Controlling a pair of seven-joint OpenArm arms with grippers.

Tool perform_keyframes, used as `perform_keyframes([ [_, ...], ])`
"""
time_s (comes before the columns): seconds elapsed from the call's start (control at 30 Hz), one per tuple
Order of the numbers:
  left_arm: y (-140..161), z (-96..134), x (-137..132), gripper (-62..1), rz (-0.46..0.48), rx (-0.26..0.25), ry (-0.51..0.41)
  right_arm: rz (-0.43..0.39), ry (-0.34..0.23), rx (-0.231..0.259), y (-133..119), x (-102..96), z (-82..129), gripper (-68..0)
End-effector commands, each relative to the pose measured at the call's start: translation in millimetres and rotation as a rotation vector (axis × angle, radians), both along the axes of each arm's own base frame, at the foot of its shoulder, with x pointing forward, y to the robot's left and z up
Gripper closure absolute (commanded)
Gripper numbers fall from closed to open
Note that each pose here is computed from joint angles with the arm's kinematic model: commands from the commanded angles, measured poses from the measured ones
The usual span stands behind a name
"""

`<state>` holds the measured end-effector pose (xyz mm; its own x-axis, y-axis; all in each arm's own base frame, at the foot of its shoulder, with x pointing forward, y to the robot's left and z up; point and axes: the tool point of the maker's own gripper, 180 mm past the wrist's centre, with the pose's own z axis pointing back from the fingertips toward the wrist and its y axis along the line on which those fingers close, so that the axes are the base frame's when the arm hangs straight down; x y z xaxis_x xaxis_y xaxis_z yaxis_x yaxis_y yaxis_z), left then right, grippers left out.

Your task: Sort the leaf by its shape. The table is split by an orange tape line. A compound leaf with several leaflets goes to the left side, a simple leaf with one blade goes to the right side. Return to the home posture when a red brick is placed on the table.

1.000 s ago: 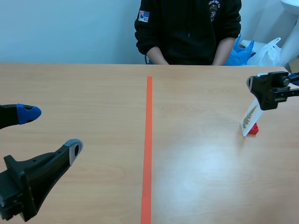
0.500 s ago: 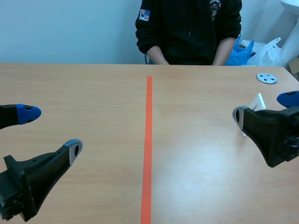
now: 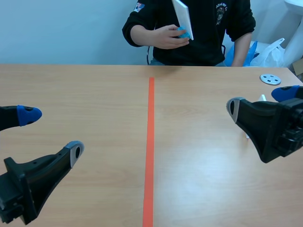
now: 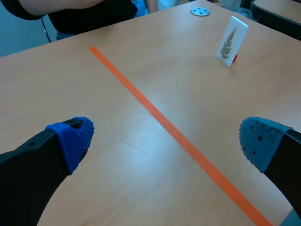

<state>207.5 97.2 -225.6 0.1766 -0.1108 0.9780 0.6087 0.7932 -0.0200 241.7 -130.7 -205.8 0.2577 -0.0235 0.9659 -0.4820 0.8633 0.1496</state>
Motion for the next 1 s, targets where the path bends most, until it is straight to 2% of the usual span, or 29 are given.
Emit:
perform_keyframes([
  [0.0, -2.7, 6.2, 0.2, -62.3, -0.003, -0.024, -0.018, 0.005, -0.027, 0.004, -0.7, 4.7, 7.1, -67.9],
  [0.1, -2.7, 6.2, 0.2, -62.3, -0.003, -0.024, -0.018, 0.002, -0.02, -0.008, -1.8, 5.0, 5.3, -67.9],
  [0.23, -2.7, 6.2, 0.2, -62.3, -0.003, -0.024, -0.018, -0.009, -0.016, -0.069, -5.9, 5.8, -0.9, -67.9],
  [0.3, -2.7, 6.2, 0.2, -62.3, -0.003, -0.024, -0.018, -0.01, -0.021, -0.081, -6.5, 6.9, -0.6, -67.9],
  [0.77, -2.7, 6.2, 0.2, -62.3, -0.003, -0.024, -0.018, -0.018, -0.026, -0.098, -8.5, 7.9, -1.3, -67.9],
  [0.97, -2.7, 6.2, 0.2, -62.3, -0.003, -0.024, -0.018, -0.021, -0.024, -0.128, -10.3, 8.1, -4.0, -67.9],
])
